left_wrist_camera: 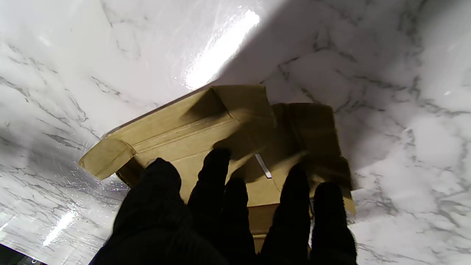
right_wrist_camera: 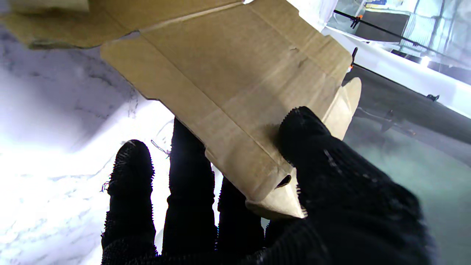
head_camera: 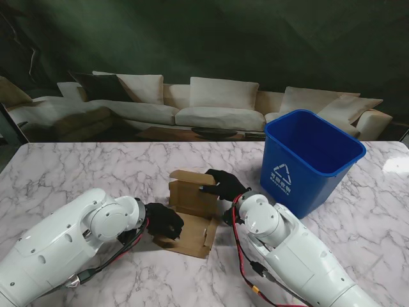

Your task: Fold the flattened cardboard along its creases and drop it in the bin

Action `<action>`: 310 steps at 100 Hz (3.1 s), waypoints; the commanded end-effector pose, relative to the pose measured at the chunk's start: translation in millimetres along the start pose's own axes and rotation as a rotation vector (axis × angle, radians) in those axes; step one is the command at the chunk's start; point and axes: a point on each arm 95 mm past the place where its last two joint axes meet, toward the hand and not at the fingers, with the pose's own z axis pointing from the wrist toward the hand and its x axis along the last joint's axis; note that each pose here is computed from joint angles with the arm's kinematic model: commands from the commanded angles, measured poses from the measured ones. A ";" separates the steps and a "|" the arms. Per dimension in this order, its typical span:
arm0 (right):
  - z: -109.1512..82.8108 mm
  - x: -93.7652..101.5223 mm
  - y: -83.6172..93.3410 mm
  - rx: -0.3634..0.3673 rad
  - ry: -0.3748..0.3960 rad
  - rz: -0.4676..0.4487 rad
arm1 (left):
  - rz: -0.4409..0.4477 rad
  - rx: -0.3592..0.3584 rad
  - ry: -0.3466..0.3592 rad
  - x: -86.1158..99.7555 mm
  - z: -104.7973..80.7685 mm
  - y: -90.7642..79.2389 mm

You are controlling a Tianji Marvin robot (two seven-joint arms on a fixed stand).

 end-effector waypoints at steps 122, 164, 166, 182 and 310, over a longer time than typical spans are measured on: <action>-33.6 -2.7 -0.5 -0.061 0.109 -0.132 | -0.017 0.019 -0.064 -14.5 2.0 15.7; -49.0 -12.7 -18.5 0.021 0.078 -0.190 | -0.029 0.032 -0.054 -12.0 2.1 12.9; -49.1 -13.1 -19.9 0.021 0.076 -0.198 | -0.029 0.036 -0.053 -11.7 1.9 12.5; -49.3 -16.0 -31.7 0.033 0.057 -0.299 | -0.021 0.055 -0.047 -8.7 -0.6 8.4; -54.5 -38.7 -57.5 0.176 0.058 -0.786 | 0.009 0.195 0.032 19.4 -24.2 5.8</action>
